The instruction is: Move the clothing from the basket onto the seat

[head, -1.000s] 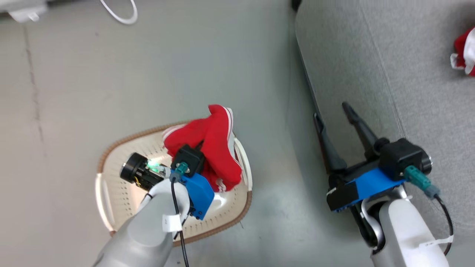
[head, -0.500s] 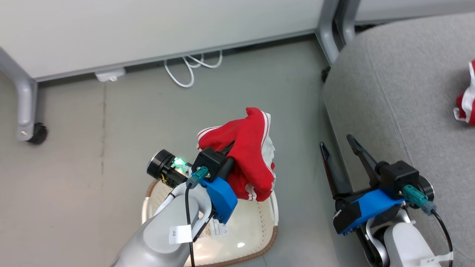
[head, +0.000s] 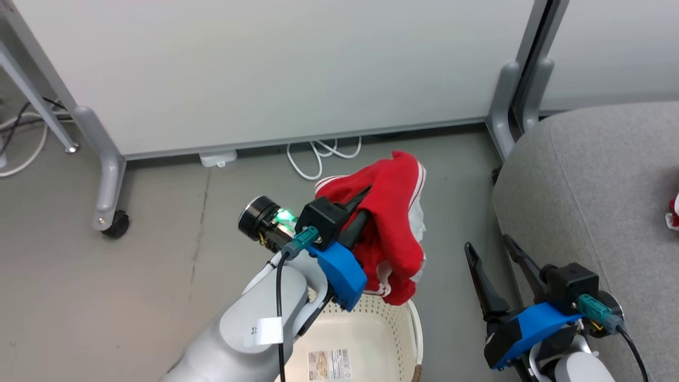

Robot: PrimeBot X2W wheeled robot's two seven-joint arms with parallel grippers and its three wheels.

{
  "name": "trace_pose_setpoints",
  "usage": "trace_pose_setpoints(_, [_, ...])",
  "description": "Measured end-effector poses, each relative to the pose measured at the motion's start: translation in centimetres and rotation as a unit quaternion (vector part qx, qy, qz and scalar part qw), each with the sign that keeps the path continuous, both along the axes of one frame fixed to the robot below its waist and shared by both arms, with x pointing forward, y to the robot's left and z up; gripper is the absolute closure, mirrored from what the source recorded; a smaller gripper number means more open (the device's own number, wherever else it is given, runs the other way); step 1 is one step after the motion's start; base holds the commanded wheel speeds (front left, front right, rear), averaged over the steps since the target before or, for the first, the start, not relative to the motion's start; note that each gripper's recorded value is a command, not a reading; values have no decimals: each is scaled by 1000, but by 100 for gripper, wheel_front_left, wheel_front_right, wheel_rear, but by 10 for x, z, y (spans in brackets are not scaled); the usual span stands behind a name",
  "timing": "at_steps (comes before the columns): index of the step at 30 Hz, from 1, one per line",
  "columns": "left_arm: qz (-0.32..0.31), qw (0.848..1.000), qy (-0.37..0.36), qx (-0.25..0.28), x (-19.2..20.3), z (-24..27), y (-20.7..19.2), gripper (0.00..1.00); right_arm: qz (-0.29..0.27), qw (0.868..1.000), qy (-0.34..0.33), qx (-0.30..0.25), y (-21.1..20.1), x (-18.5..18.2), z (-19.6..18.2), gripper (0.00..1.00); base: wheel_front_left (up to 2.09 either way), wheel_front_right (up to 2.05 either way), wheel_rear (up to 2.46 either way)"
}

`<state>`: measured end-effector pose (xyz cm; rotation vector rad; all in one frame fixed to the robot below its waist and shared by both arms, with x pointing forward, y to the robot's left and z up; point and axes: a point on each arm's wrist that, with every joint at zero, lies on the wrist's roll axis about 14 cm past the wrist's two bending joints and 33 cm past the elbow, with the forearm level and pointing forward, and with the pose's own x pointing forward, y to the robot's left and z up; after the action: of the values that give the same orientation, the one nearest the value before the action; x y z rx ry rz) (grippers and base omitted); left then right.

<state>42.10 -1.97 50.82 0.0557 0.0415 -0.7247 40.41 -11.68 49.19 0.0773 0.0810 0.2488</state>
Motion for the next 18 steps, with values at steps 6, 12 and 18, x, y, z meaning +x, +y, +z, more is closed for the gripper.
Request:
trace_pose_setpoints(6, [-9,999,-38,-11,-5,36,-5,100,10,1000,-4,0,6,-11,6,0,0,0,0])
trace_pose_setpoints(12, [-6,999,-36,-34,-6,53,-7,100,17,1000,-6,2,11,-16,9,0,0,0,0])
trace_pose_setpoints(18, [-10,999,-9,-43,-11,46,-14,100,18,1000,-4,3,11,-20,8,0,0,0,0])
